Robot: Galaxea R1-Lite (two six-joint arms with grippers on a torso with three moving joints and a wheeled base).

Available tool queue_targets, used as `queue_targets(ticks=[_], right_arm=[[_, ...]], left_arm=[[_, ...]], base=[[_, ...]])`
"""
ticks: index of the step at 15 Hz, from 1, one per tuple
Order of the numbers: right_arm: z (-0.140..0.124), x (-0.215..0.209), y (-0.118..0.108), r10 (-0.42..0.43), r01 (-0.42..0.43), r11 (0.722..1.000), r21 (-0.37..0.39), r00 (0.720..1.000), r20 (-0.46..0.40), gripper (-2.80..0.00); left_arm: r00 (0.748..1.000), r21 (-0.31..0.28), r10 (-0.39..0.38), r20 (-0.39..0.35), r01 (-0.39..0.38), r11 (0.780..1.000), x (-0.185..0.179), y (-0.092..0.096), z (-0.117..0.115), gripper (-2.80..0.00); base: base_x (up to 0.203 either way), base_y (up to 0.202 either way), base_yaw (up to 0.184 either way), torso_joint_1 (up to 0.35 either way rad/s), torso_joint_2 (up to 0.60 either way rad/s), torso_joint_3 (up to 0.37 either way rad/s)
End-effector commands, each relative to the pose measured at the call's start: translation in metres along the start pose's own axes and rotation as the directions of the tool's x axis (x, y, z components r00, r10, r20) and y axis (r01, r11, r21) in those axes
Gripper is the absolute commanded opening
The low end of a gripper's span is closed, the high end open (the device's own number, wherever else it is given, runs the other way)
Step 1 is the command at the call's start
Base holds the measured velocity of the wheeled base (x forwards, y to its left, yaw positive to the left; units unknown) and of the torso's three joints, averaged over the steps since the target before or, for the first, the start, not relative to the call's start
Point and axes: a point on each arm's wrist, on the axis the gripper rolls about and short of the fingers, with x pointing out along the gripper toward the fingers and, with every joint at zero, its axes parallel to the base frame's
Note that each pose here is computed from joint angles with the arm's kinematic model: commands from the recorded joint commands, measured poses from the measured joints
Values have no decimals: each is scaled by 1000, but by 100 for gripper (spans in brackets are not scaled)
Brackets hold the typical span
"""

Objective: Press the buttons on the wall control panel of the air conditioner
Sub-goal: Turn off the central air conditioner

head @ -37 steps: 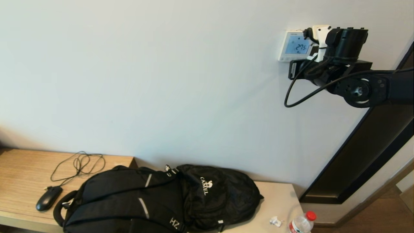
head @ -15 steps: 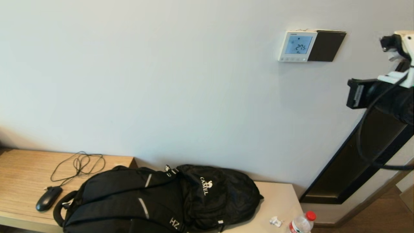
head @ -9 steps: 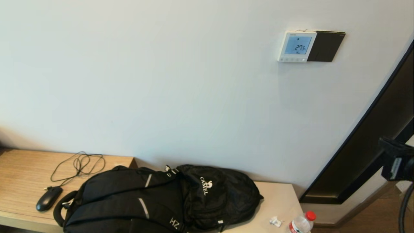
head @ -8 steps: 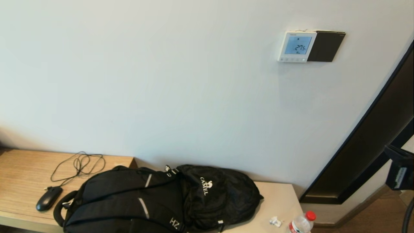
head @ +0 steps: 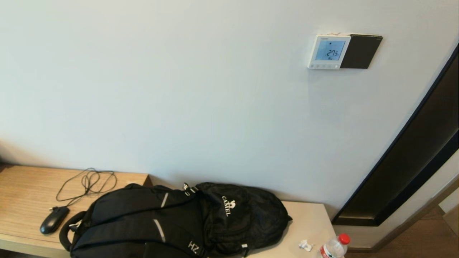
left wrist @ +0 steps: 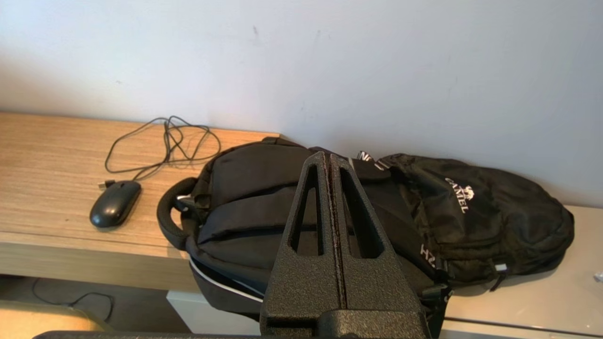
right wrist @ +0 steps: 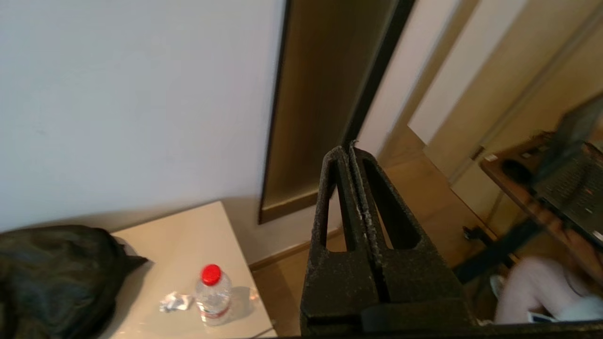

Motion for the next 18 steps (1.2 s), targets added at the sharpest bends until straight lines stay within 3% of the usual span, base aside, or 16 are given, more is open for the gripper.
queue_targets(ticks=[1, 4, 7, 13, 18], right_arm=[[-9, -17, -12, -1, 1, 1000, 14, 1000, 25, -280], [-20, -26, -14, 133, -134, 991, 28, 989, 58, -280], [-47, -30, -12, 164, -164, 986, 13, 986, 16, -280], [-73, -47, -17, 317, -317, 948, 26, 948, 16, -280], [-74, -57, -20, 362, -368, 929, 36, 926, 110, -280]], left_arm=[[1000, 0, 0, 1, 0, 1000, 0, 0, 0, -280], [1000, 0, 0, 1, 0, 1000, 0, 0, 0, -280], [1000, 0, 0, 1, 0, 1000, 0, 0, 0, -280], [1000, 0, 0, 0, 0, 1000, 0, 0, 0, -280], [1000, 0, 0, 1, 0, 1000, 0, 0, 0, -280]], base=[[0, 0, 0, 0, 0, 0], [0, 0, 0, 0, 0, 0], [0, 0, 0, 0, 0, 0], [0, 0, 0, 0, 0, 0], [0, 0, 0, 0, 0, 0]])
